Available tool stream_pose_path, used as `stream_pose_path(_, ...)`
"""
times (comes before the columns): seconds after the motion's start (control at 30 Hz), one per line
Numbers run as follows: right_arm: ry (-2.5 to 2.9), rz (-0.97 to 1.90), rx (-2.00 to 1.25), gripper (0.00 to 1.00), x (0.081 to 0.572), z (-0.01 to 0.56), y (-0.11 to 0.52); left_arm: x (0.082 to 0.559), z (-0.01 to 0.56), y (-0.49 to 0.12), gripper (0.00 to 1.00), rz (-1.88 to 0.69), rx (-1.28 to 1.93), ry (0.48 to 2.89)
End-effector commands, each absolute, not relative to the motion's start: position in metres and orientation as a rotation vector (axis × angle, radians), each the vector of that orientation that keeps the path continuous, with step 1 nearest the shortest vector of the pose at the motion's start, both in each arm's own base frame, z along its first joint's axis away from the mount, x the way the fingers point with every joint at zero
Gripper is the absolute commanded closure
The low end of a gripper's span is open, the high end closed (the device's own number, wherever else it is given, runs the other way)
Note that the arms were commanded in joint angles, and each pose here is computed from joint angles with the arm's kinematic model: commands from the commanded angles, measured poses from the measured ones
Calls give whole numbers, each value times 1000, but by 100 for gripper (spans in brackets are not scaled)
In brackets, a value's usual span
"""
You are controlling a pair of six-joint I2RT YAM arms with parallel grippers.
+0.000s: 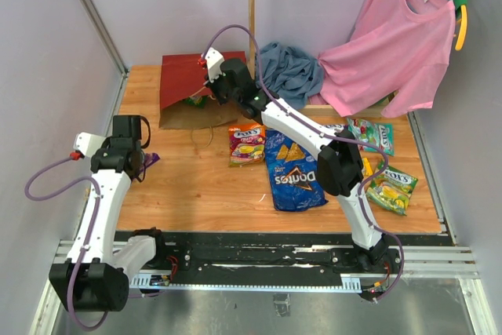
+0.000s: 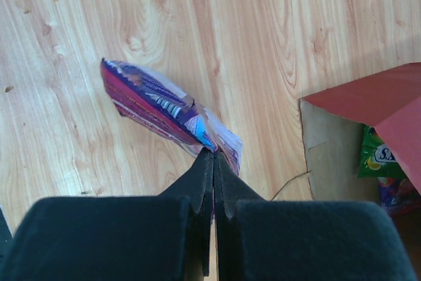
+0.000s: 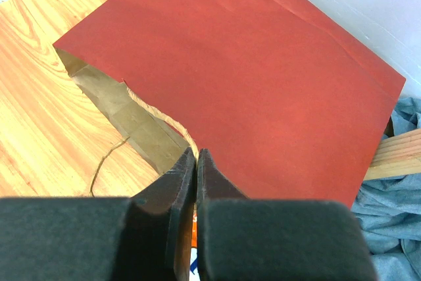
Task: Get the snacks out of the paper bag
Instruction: Place the snack at the center of the board.
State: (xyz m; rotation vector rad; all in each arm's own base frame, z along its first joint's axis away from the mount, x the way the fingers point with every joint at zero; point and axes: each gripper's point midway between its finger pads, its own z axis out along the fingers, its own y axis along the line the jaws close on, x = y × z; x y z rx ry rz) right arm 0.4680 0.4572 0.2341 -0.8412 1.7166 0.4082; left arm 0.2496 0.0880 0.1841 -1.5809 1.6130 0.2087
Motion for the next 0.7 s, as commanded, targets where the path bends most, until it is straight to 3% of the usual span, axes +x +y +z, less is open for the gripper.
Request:
stream_pose_path(0.0, 1669, 436, -821, 99, 463, 259, 460, 239, 195, 94, 99, 241, -1565, 1588)
stream_pose_path(0.67, 1678, 437, -821, 99, 460, 258, 461, 252, 166, 85, 98, 300, -1516, 1788)
